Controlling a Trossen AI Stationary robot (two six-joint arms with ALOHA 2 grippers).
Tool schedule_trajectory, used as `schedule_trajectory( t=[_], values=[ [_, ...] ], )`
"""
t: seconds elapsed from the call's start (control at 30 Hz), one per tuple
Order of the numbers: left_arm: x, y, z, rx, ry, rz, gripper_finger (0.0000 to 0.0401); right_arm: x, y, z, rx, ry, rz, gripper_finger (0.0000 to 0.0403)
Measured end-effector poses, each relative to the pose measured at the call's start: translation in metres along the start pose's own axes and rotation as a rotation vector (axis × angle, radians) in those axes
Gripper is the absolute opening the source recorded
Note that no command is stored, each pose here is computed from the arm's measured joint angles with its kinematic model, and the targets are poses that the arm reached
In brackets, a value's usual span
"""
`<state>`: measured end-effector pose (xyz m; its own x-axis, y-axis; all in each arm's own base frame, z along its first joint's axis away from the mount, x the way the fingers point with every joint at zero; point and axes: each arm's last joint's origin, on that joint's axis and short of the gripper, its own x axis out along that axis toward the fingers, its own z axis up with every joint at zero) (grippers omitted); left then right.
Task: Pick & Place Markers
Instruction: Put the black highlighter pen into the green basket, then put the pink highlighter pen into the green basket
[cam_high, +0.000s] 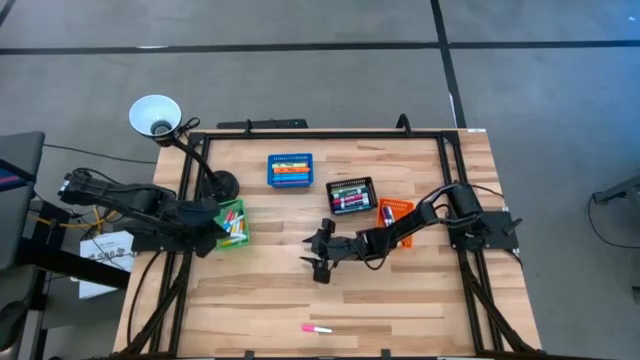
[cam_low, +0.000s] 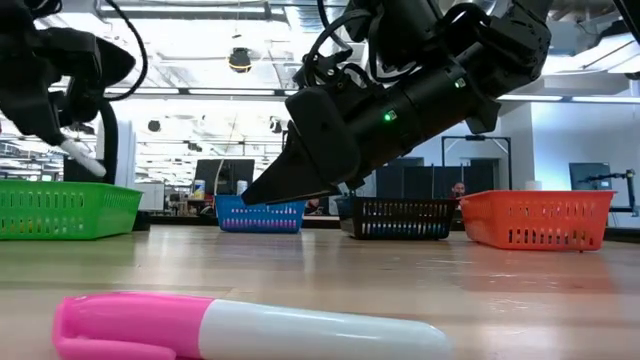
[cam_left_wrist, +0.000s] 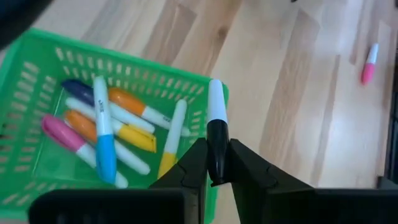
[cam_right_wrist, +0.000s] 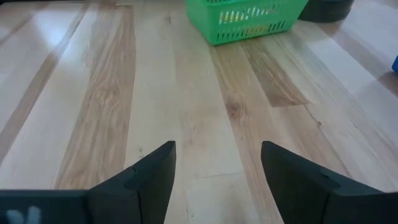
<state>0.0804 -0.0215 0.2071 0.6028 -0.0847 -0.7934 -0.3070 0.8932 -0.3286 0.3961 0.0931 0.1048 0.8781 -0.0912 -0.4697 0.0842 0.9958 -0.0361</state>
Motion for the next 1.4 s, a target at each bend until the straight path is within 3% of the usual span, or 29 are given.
schedule_trajectory(
  t=[0.17, 0.37, 0.53, 0.73, 0.9, 1.03, 1.2, 1.4],
  values=[
    [0.006, 0.002, -0.002, -0.082, 0.063, 0.085, 0.0050, 0.000, 0.000, 0.000, 0.000, 0.000, 0.000, 0.0225],
    [0.030, -0.003, 0.003, -0.069, 0.176, 0.262, 0.0055, 0.000, 0.001, 0.000, 0.002, 0.005, 0.049, 0.0225],
    [0.055, -0.006, 0.003, -0.028, 0.302, 0.379, 0.0096, -0.001, 0.007, 0.004, 0.022, 0.001, 0.083, 0.0225],
    [0.070, -0.009, 0.004, -0.010, 0.385, 0.451, 0.0148, -0.004, 0.032, 0.035, 0.047, -0.041, 0.249, 0.0225],
    [0.062, -0.023, 0.021, 0.019, 0.348, 0.379, 0.0159, -0.016, 0.071, 0.042, 0.000, 0.126, 0.308, 0.0225],
    [0.046, -0.035, 0.039, 0.032, 0.257, 0.304, 0.0154, -0.031, 0.102, 0.042, 0.033, 0.169, 0.341, 0.0225],
    [0.031, -0.043, 0.051, 0.014, 0.107, 0.207, 0.0141, -0.049, 0.136, 0.028, 0.105, 0.204, 0.356, 0.0225],
    [0.026, -0.063, 0.061, 0.053, -0.061, 0.025, 0.0122, -0.053, 0.162, -0.005, 0.031, 0.211, 0.270, 0.0225]
  ],
)
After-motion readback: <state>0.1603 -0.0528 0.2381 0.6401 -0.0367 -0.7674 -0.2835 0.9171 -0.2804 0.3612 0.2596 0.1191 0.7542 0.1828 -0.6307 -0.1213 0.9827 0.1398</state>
